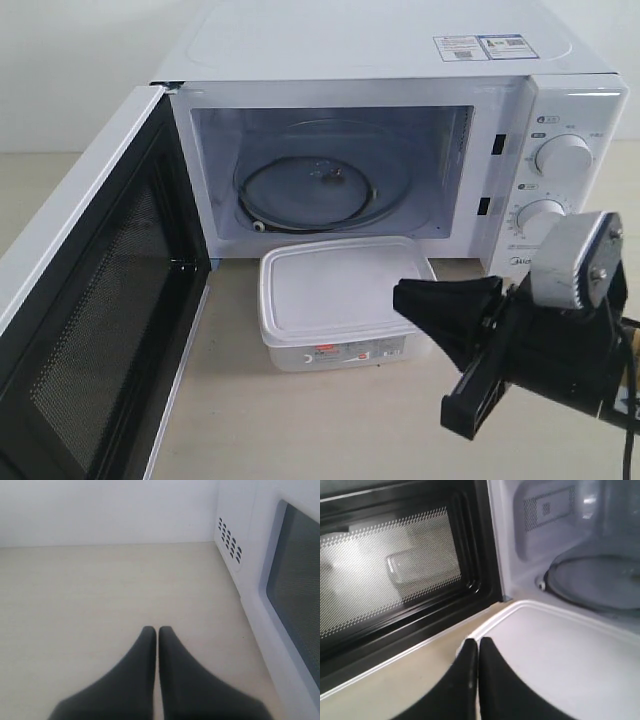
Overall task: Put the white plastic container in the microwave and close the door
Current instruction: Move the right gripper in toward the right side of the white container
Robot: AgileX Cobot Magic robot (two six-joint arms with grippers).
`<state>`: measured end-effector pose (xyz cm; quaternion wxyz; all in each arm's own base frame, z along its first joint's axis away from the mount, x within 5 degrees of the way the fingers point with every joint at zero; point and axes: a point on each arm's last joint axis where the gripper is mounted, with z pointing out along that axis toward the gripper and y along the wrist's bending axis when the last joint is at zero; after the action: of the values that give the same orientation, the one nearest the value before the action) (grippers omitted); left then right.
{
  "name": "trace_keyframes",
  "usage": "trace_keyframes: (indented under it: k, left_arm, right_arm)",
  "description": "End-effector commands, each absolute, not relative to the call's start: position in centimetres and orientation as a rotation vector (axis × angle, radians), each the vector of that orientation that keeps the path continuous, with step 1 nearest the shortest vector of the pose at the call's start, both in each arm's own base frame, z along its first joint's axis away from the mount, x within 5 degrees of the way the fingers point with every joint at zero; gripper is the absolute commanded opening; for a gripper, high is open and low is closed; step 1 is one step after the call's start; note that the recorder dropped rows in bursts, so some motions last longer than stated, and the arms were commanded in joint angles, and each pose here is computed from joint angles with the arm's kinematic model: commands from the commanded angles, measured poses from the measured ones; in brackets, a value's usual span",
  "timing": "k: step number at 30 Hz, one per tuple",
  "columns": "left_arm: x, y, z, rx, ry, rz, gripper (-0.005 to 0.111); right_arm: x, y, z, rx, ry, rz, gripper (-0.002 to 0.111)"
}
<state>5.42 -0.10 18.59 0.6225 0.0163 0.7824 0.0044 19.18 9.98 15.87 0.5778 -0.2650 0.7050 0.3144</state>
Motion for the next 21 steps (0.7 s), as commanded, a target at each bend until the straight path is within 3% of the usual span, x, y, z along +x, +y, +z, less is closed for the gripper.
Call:
trace_keyframes:
  k: [1,6,11,21]
  left_arm:
    - [5.4,-0.1,18.5,0.04,1.794,0.005,0.004]
    - [5.4,-0.1,18.5,0.04,1.794,0.005,0.004]
    - [5.4,-0.1,18.5,0.04,1.794,0.005,0.004]
    - [5.4,-0.1,18.5,0.04,1.794,0.005,0.004]
  right_arm:
    - [19.4,10.5,14.2,-0.529,1.749,0.819,0.0]
    - [20.0,10.0,12.6,-0.231,1.911,0.929,0.0]
    - [19.9,10.0,11.8,-0.145,1.995,0.966,0.0]
    - [19.7,10.2,11.7,0.282,2.082,1.262,0.0]
